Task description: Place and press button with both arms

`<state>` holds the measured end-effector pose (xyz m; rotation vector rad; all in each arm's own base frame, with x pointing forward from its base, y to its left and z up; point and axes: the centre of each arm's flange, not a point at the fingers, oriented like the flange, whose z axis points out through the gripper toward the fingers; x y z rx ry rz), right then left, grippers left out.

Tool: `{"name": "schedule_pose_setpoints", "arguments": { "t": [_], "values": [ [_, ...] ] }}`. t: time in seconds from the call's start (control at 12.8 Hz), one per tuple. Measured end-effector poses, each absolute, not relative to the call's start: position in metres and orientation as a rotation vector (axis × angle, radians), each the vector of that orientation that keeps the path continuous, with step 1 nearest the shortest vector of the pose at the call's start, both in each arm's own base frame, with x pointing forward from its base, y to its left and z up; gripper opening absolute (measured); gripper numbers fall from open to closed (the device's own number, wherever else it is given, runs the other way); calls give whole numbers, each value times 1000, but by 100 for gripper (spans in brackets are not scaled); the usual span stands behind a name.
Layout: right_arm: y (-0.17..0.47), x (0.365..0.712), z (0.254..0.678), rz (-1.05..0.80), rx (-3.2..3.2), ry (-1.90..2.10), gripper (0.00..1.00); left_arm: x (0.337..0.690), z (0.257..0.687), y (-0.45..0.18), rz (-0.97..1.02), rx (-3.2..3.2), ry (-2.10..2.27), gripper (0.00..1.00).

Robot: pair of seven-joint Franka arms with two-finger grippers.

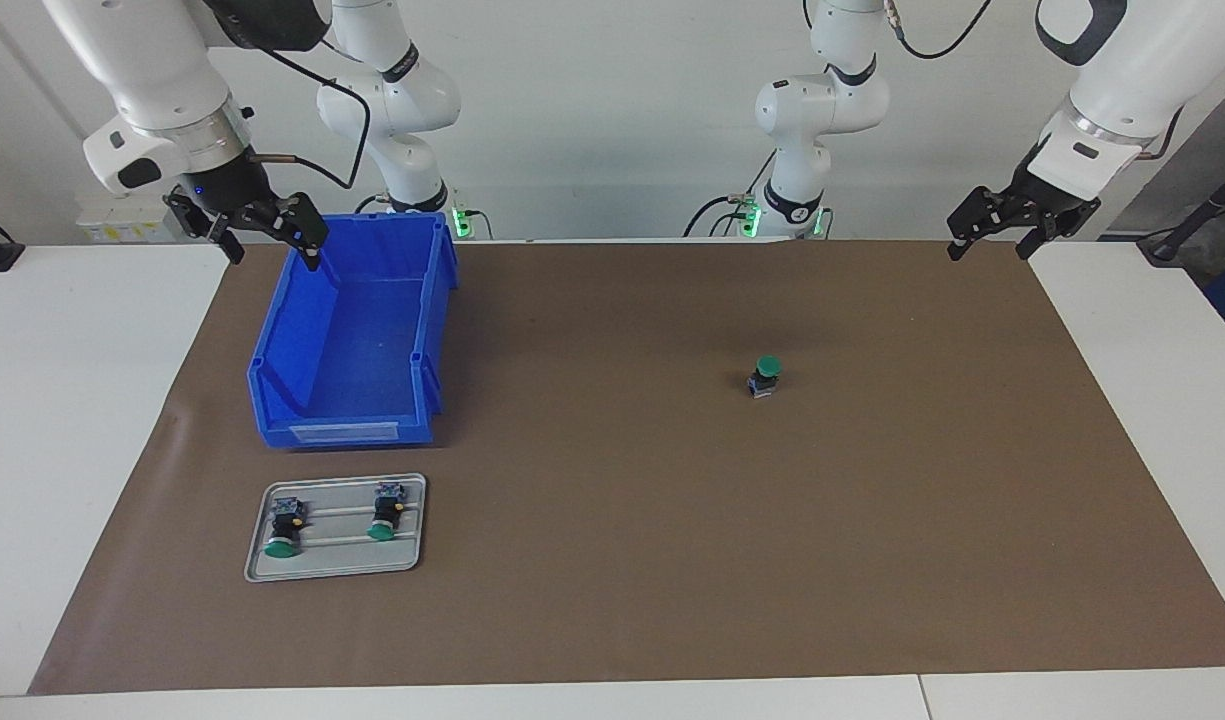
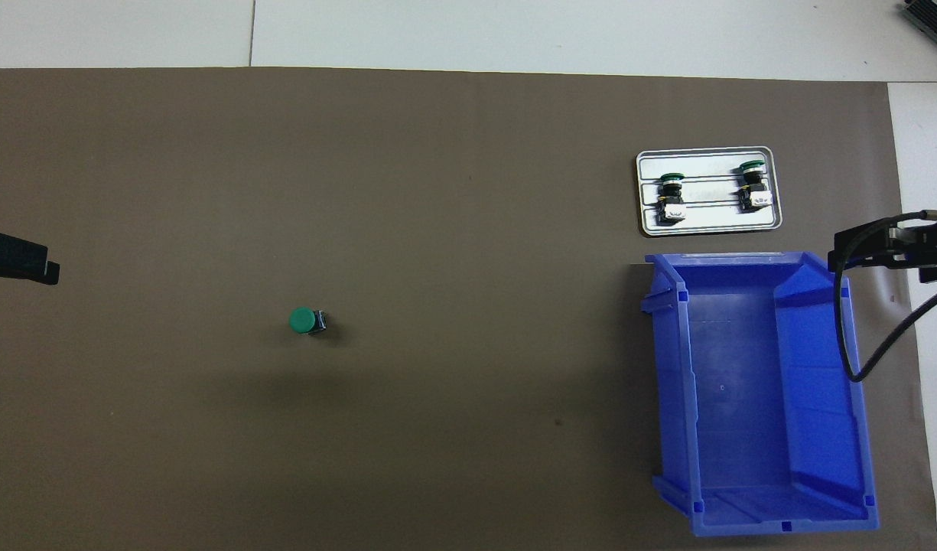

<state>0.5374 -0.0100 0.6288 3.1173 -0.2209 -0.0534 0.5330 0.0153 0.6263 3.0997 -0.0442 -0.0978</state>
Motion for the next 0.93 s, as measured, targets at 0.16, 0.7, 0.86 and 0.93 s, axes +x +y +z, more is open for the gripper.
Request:
{"name": "schedule_pose_setpoints", "arguments": {
  "t": [0.16, 0.7, 0.86, 0.93],
  "values": [
    [-10, 537, 629, -53, 3117, -221, 100, 533, 626, 15, -98, 3100, -44, 100],
    [110, 540, 611, 36, 3219, -78, 100, 533, 626, 15, -98, 3100, -44, 100],
    [196, 530, 589, 107, 3238, -72, 100, 533, 626, 15, -98, 3100, -44, 100],
    [235, 526, 576, 127, 3246, -85, 100, 533, 626, 15, -98, 3100, -44, 100]
  ]
}}
